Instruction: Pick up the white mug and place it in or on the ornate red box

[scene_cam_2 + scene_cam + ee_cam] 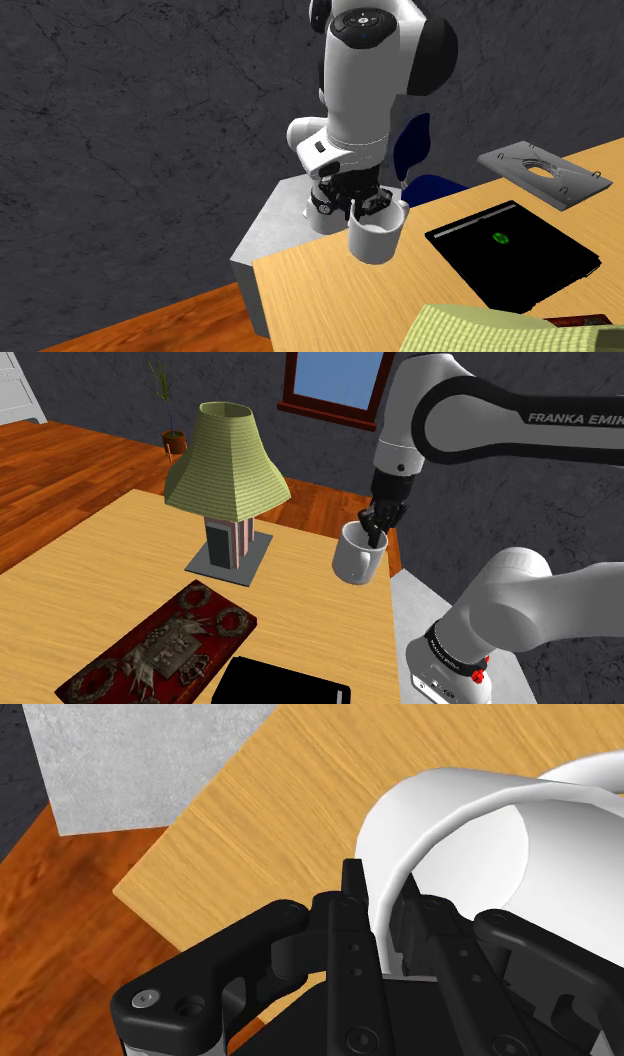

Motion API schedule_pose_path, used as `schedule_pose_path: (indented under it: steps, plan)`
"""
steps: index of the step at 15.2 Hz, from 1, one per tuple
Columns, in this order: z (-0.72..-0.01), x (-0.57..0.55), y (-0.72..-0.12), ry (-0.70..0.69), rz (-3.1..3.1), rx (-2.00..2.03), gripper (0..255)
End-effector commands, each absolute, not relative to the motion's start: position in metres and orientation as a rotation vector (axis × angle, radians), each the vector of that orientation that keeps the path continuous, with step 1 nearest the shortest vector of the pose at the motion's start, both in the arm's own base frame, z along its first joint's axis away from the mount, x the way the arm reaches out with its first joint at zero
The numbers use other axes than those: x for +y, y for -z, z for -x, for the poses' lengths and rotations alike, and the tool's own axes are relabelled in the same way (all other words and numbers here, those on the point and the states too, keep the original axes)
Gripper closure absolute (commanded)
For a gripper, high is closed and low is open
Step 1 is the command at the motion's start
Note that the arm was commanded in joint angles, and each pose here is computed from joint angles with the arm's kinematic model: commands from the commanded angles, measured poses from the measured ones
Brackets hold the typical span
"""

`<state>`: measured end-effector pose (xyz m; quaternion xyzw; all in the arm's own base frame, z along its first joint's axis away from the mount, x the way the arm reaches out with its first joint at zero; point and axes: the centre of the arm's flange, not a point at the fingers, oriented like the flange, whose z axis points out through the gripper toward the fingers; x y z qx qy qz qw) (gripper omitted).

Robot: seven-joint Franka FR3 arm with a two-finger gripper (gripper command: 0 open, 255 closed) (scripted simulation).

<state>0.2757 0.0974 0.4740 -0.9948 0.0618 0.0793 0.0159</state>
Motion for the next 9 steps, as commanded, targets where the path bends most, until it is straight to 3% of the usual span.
schedule_pose_path:
  steps: [1, 9]
  plan:
    - [-0.281, 0.123, -0.475, -0.246, 3.093, 0.193, 255]
    - [-0.305, 0.226, -0.482, -0.246, 3.093, 0.193, 255]
